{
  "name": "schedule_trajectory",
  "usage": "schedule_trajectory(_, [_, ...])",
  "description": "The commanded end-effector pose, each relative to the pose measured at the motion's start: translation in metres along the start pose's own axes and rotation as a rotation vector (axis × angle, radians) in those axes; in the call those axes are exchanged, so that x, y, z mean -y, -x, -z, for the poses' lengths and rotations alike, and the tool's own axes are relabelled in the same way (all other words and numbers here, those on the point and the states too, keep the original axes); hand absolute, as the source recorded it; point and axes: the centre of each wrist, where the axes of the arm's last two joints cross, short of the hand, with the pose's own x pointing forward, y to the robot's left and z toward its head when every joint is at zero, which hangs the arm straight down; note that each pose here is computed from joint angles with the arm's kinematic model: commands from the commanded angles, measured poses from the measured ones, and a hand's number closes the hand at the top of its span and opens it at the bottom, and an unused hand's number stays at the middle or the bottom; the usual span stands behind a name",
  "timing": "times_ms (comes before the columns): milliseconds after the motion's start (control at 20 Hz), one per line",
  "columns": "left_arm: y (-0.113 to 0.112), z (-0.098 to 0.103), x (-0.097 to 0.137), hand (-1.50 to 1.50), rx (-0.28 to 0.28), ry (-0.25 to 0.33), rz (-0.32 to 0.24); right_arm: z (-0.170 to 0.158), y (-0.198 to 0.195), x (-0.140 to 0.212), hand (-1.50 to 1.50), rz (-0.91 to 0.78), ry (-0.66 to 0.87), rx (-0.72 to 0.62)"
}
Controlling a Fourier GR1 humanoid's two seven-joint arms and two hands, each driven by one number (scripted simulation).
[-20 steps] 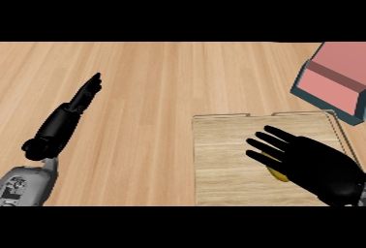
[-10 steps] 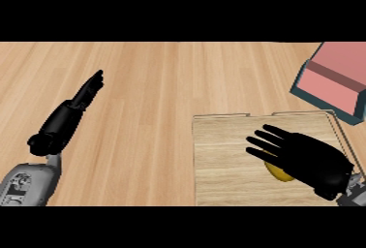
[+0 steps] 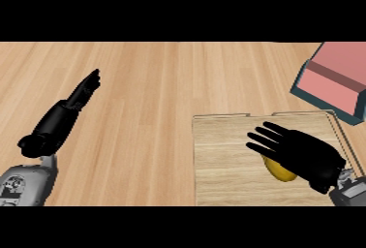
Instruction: Pick the lemon from the tray and place it in the cardboard box
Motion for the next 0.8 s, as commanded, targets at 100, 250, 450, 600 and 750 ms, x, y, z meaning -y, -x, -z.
schedule_trajectory(100, [0.004,0.008,-0.002,0.00,0.001,0.012,-0.009,0.012,0.022,-0.024,1.50,-0.023,-0.030,0.044])
schedule_trajectory(250, [-0.007,0.012,0.002,0.00,-0.001,-0.001,-0.002,0.020,0.001,-0.029,1.50,-0.046,0.061,0.155])
schedule_trajectory(450, [0.005,0.004,0.005,0.00,-0.002,-0.002,0.000,0.035,-0.005,-0.021,1.50,-0.069,0.138,0.175])
schedule_trajectory(600, [-0.003,-0.005,-0.008,0.00,-0.024,0.010,0.002,0.030,-0.001,-0.014,1.50,-0.093,0.193,0.196])
schedule_trajectory(750, [-0.004,-0.002,0.009,0.00,0.010,-0.004,-0.022,0.062,-0.003,-0.029,1.50,0.168,0.204,0.062])
